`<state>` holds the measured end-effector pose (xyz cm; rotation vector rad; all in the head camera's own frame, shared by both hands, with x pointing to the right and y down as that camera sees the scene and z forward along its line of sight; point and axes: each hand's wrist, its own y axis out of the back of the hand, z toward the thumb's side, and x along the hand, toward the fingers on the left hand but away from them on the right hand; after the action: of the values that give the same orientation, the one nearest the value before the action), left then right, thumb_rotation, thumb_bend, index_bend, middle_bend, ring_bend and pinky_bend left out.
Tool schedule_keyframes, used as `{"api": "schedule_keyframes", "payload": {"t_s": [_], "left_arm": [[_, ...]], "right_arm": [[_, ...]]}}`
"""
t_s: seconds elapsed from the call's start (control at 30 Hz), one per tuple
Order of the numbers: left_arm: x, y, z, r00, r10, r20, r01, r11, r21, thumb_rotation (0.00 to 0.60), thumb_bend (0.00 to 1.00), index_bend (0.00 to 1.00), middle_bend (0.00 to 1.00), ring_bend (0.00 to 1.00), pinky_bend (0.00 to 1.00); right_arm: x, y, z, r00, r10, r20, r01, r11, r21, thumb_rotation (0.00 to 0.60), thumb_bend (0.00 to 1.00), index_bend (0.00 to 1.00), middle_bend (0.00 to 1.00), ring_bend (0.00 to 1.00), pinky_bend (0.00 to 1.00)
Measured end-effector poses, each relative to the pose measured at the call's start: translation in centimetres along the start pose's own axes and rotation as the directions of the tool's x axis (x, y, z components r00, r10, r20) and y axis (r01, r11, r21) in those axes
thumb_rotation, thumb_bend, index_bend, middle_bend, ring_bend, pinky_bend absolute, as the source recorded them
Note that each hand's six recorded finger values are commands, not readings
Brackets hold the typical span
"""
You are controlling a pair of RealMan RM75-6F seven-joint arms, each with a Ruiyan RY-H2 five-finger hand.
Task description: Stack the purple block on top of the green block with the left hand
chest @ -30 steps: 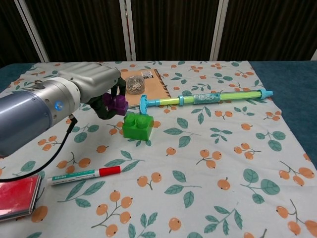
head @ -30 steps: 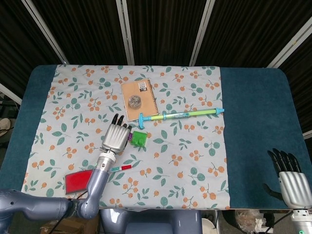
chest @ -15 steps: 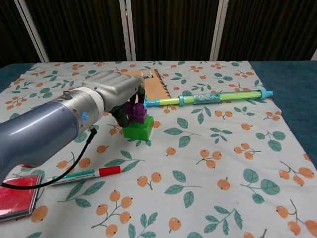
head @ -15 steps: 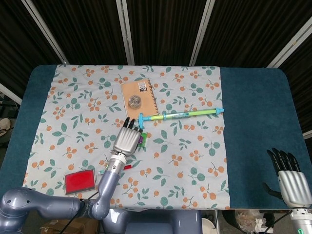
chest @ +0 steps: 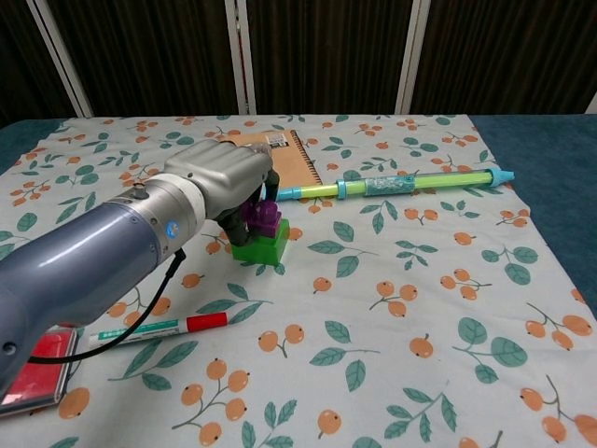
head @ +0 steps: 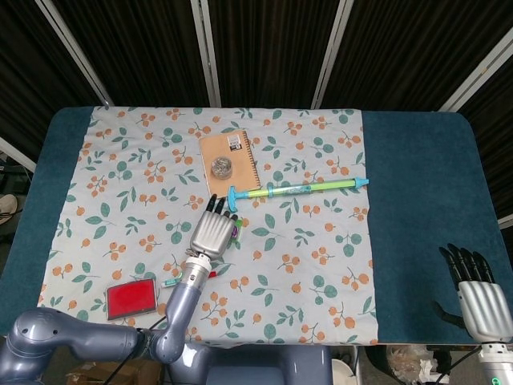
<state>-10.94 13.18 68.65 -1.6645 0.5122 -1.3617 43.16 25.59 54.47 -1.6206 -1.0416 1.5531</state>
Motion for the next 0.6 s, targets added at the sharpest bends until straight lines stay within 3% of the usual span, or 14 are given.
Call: {"api": "schedule_keyframes", "payload": {"t_s": [0.33, 0.6], "left_arm": [[0.4, -0.5, 0.1, 1.000, 0.003, -0.003, -0.003, 1.000, 0.009, 0.600, 0.48, 0.42, 0.40, 0.10, 0.08], [0.4, -2.3, -0.6, 1.000, -0.008, -0.006, 0.008, 0.999, 0.034, 0.600, 0.48, 0.42, 0.39, 0.10, 0.08]], "right_arm": [[-0.1, 0.0, -0.1, 1.000, 0.002, 0.004, -0.002, 1.000, -0.005, 0.600, 0.22, 0.00, 0.06, 0.00, 0.00], [-0.1, -0.1, -0.2, 1.000, 0.005, 0.004, -0.005, 1.000, -0.006, 0.600, 0.22, 0.00, 0.06, 0.00, 0.00]]}}
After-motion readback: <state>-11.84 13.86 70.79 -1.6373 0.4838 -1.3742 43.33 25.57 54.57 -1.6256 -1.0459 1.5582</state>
